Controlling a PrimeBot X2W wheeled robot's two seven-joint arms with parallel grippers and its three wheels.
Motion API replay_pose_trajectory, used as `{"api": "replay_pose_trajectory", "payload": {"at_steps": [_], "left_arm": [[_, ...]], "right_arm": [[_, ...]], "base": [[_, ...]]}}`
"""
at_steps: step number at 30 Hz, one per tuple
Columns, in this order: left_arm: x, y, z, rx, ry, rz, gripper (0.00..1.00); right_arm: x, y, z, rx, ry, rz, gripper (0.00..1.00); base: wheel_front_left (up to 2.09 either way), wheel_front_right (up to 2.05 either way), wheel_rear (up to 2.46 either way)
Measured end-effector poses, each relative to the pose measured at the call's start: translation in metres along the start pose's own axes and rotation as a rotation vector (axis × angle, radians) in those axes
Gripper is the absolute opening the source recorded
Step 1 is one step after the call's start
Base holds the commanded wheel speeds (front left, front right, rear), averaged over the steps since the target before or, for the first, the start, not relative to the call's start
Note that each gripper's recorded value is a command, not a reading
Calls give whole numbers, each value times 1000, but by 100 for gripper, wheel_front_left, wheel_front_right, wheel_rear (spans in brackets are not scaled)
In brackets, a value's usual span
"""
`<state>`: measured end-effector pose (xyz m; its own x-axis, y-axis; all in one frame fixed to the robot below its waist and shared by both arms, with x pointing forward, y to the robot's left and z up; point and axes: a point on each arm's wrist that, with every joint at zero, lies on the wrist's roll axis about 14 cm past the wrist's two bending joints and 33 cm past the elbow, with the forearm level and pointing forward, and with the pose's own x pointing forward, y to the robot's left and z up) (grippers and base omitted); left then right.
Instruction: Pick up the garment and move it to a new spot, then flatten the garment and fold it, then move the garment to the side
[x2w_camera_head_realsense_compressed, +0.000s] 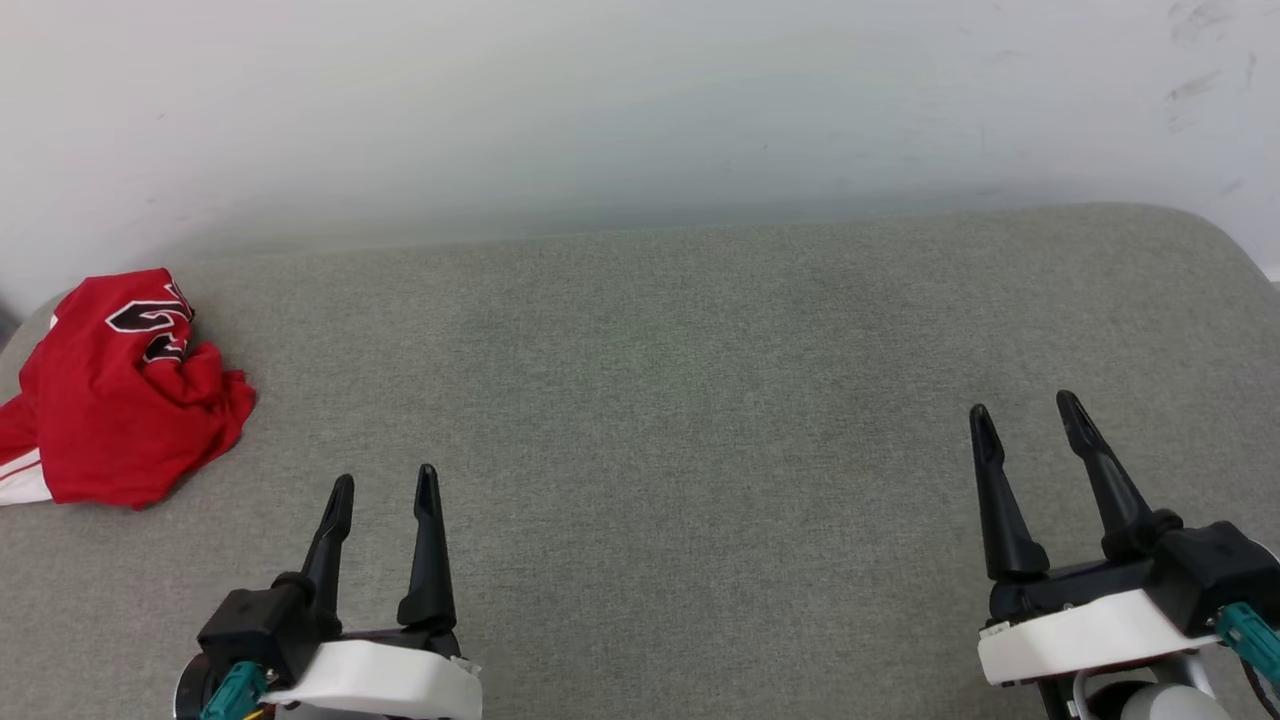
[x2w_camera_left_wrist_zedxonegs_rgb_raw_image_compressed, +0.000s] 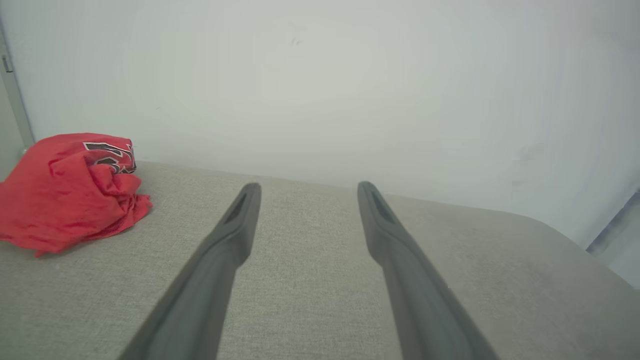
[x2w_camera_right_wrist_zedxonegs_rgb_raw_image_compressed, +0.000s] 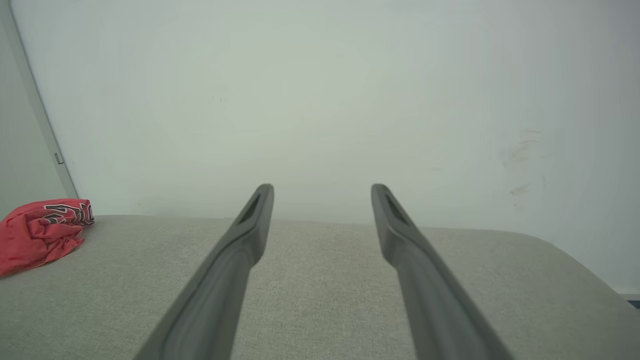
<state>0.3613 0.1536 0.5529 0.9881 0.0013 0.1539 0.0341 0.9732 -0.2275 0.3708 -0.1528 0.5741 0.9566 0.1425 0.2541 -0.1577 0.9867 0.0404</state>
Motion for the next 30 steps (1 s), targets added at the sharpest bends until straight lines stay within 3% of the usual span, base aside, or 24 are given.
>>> {"api": "replay_pose_trajectory", "payload": {"at_steps": [11,30], "left_arm": [[-10,9,-11,-56,9,-38,100],[-18,12,-19,92,15,-85,100]], "right_arm": [[-11,-13,-13,57,28,-51,100],[-14,0,-19,-36,33,-1,100]], "base": [[0,0,0],[0,0,0]]}}
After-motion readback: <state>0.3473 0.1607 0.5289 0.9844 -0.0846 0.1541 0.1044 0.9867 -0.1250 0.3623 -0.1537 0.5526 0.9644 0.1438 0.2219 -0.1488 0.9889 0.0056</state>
